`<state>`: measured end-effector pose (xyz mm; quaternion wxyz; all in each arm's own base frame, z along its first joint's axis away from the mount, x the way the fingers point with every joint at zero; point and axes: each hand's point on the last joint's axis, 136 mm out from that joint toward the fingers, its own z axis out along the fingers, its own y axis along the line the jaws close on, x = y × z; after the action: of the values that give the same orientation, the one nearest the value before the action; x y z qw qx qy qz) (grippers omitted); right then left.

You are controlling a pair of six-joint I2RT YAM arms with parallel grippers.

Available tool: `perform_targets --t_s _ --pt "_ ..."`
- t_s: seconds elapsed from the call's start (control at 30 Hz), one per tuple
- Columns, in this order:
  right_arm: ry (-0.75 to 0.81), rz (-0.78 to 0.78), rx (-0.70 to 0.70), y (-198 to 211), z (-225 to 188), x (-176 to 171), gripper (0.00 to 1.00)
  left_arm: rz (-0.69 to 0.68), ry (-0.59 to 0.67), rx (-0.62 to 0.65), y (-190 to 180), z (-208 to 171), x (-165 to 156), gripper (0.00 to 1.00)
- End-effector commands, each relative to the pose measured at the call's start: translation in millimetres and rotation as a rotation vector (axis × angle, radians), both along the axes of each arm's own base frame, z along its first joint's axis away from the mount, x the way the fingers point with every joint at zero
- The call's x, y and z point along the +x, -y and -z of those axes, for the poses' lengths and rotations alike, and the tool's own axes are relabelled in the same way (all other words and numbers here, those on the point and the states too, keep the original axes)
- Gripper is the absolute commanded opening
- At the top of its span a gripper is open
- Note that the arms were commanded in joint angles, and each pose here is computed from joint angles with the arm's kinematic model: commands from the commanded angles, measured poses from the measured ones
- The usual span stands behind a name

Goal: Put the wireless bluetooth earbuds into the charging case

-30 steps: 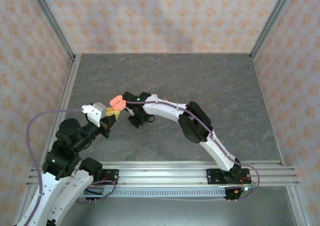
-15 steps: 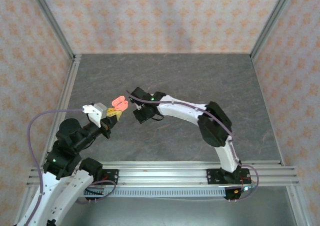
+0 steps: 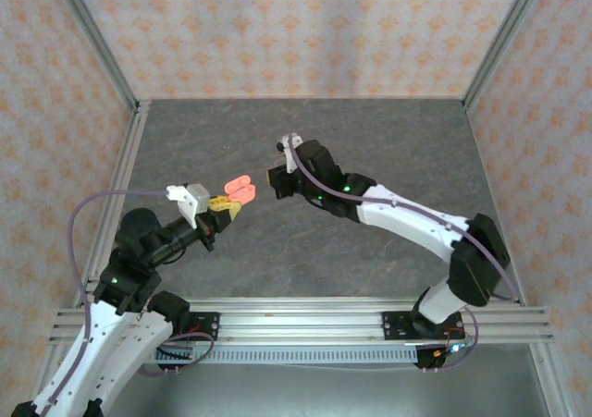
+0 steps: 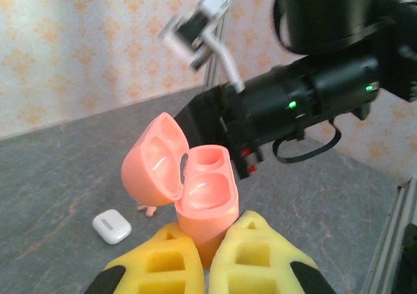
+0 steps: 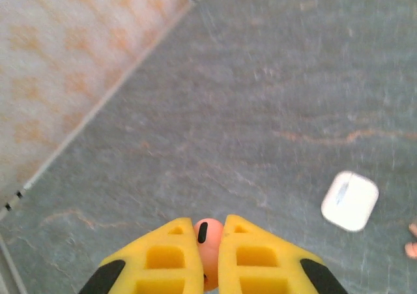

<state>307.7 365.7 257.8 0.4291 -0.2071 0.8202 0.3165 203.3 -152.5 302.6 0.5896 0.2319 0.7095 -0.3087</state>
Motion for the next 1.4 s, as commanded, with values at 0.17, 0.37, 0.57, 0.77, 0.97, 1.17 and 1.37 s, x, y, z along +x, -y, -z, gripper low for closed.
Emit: perform_targets --t_s 0.17,0.37,0.57,0.77,0.97,1.17,1.37 --pt "0.31 -0.027 0.23 21 -108 -20 0.05 0.039 0.034 -0.071 11 -15 11 0.0" --pt "0.375 -0.125 0.309 16 -139 -42 0.02 0.055 0.009 -0.093 19 -16 21 0.0" --pt "0.428 -0.205 0.321 2 -150 -63 0.0 0.076 0.003 -0.102 27 -22 27 0.0" --pt "0.458 -0.258 0.275 -16 -141 -74 0.0 0.082 0.013 -0.124 30 -32 31 0.0" --pt "0.468 -0.274 0.225 -24 -126 -70 0.0 0.105 0.031 -0.149 33 -41 29 0.0" --pt "0.492 -0.297 0.194 -29 -119 -69 0.0 0.119 0.04 -0.163 34 -44 25 0.0" --pt "0.511 -0.321 0.173 -32 -114 -71 0.0 0.116 0.041 -0.166 33 -45 24 0.0"
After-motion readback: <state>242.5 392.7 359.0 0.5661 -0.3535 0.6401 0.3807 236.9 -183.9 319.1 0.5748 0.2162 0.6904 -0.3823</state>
